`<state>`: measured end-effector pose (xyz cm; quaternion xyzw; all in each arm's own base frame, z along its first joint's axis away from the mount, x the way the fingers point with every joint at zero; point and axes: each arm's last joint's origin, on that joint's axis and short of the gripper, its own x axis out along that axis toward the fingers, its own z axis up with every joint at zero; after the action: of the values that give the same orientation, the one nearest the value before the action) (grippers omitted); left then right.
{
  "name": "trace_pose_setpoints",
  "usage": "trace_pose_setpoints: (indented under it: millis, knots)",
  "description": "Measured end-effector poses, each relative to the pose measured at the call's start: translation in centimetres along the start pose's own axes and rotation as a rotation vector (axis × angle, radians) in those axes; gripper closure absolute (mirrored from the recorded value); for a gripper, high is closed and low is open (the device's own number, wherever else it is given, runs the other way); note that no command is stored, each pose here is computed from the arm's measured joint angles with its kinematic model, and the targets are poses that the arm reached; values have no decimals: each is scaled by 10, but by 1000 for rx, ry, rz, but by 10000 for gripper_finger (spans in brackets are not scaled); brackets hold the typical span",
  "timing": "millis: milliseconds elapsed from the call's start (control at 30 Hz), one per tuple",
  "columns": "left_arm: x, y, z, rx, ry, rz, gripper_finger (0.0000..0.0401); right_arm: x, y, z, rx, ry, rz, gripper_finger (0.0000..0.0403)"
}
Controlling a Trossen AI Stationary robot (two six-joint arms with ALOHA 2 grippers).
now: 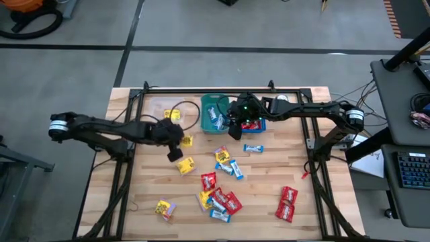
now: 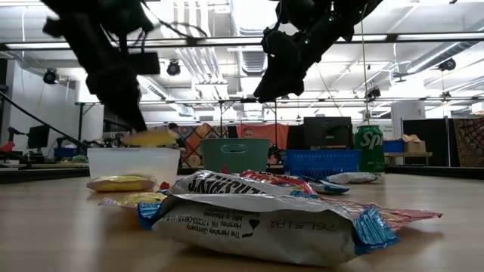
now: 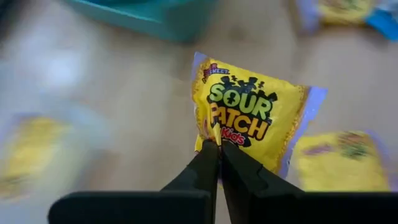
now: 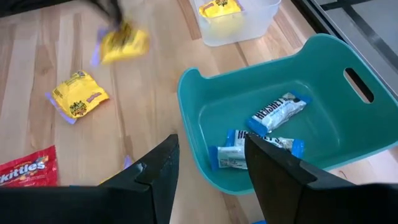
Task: Sort candy
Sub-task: Put the yellow candy into the transparent bin
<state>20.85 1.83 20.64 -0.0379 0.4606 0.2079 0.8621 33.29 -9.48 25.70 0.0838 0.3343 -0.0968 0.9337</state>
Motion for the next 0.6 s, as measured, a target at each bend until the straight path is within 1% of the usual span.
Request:
trace_pose_setpoints:
  millis: [167, 267, 333, 433, 533, 600]
  knots:
    - [-35, 25, 14, -85, -58, 284, 401, 0, 0, 0, 0, 0, 0, 230]
    - [-47, 44, 19, -196, -91, 431, 401, 0, 0, 0, 1, -1, 0, 230]
    - [-50, 58, 21, -285, -104, 483, 401, 0, 0, 0, 2, -1, 0, 230]
    - [-47, 78, 18, -391, -78, 544, 401, 0, 0, 0, 3, -2, 0, 231]
    - [-34, 96, 8, -462, 3, 586, 401, 0, 0, 0, 12, -2, 0, 232]
    - [-25, 107, -1, -505, 67, 592, 401, 0, 0, 0, 13, -1, 0, 232]
